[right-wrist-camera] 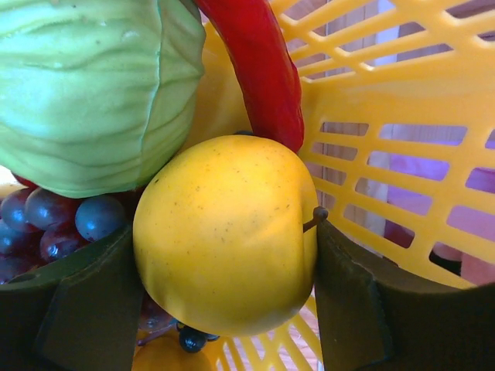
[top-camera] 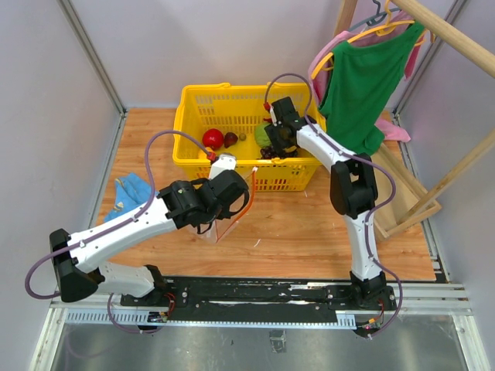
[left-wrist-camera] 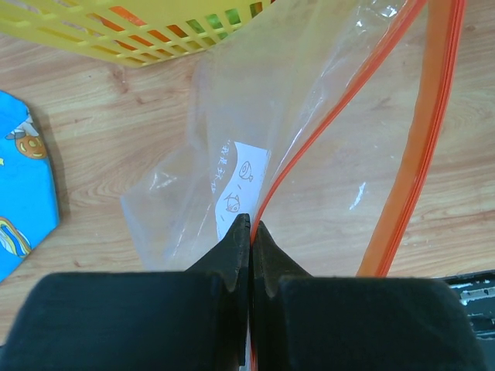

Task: Place the food in the zip-top bag and seal the zipper
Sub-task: Pick up the fake fruit from the bin.

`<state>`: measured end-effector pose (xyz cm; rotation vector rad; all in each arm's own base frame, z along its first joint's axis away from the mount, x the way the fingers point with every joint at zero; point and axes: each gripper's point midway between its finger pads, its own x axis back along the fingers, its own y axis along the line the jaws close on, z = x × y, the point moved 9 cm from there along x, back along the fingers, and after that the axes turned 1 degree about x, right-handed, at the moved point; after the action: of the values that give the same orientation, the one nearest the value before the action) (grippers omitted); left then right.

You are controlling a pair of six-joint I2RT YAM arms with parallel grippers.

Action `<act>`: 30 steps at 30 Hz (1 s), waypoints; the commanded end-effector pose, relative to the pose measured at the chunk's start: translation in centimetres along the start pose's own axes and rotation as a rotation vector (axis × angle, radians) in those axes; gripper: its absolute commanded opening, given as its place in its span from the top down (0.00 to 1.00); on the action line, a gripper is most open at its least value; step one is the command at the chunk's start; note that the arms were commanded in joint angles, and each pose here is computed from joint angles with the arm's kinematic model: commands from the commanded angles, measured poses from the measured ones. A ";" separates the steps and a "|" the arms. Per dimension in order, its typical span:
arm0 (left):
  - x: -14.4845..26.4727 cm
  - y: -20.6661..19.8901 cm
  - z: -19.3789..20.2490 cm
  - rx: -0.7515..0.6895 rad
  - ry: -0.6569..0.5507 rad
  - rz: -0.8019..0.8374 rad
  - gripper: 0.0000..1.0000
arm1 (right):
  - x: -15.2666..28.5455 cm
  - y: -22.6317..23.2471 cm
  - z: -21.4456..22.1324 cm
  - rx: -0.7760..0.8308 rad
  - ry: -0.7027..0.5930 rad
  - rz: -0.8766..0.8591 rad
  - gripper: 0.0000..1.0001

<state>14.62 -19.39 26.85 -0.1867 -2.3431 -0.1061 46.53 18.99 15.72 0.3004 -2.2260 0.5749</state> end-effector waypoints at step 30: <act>0.6 -0.5 -1.6 0.235 -0.115 0.207 1.00 | 22.7 1.4 -3.9 -0.046 -0.473 -0.230 0.66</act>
<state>14.83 -19.73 27.72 -0.2949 -2.3829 0.1841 36.11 20.71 32.49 0.6382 -2.5441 0.4179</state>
